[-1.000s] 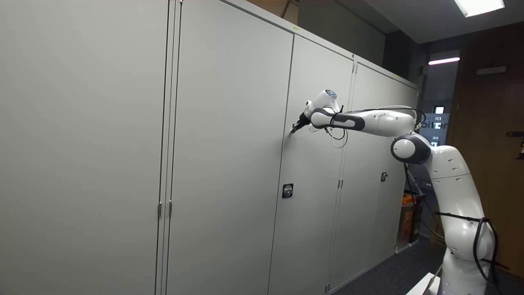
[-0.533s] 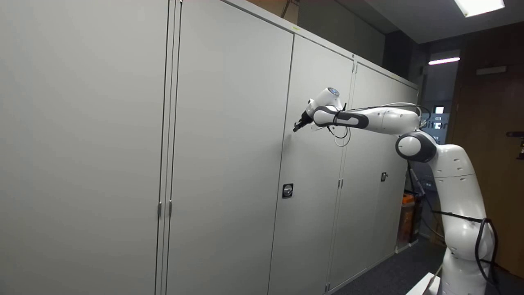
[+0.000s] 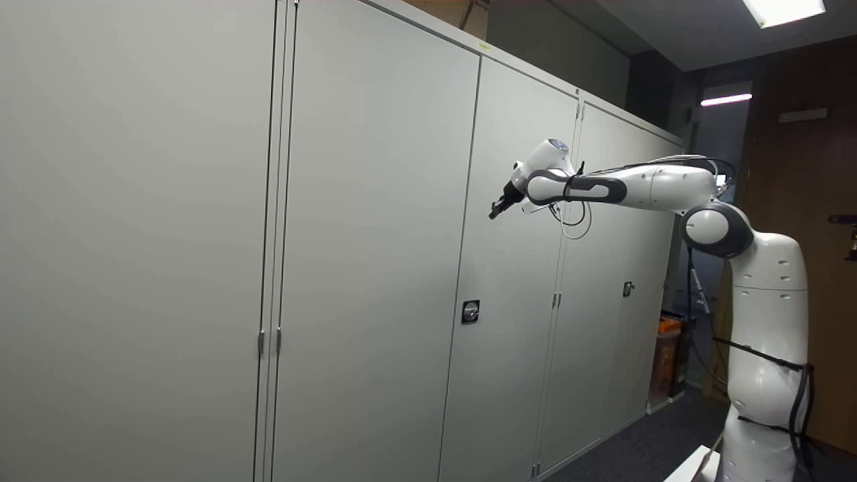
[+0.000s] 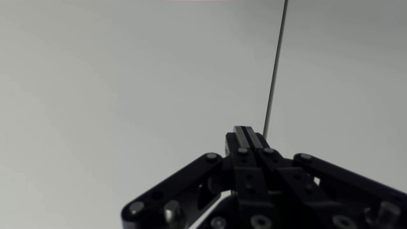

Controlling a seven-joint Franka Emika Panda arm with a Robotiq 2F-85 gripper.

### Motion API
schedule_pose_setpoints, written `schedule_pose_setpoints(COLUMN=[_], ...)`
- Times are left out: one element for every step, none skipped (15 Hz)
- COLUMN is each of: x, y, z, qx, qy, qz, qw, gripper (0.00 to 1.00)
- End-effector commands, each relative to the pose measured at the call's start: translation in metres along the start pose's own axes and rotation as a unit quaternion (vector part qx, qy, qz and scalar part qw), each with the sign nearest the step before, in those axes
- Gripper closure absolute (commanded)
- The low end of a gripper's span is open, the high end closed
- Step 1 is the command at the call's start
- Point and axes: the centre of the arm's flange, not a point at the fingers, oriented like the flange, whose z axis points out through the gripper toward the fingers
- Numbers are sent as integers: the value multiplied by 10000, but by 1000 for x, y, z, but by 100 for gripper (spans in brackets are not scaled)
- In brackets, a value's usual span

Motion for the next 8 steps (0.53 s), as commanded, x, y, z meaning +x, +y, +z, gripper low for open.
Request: schedule_pose_setpoints(x=[-51, -60, -68, -78, -86, -94, -102, -111], y=[-9, -12, -14, -16, -17, -19, -20, -21], z=[-34, -39, -42, -47, -50, -53, -57, -61], qx=[115, 126, 164, 201, 233, 270, 307, 345], qy=[-146, -212, -267, -332, -377, -436, -503, -584], qz=[22, 26, 17, 20, 29, 44, 75, 94], qw=[9998, 9997, 9995, 9992, 9990, 9987, 9982, 9977], gripper=[100, 100, 100, 100, 100, 100, 100, 100])
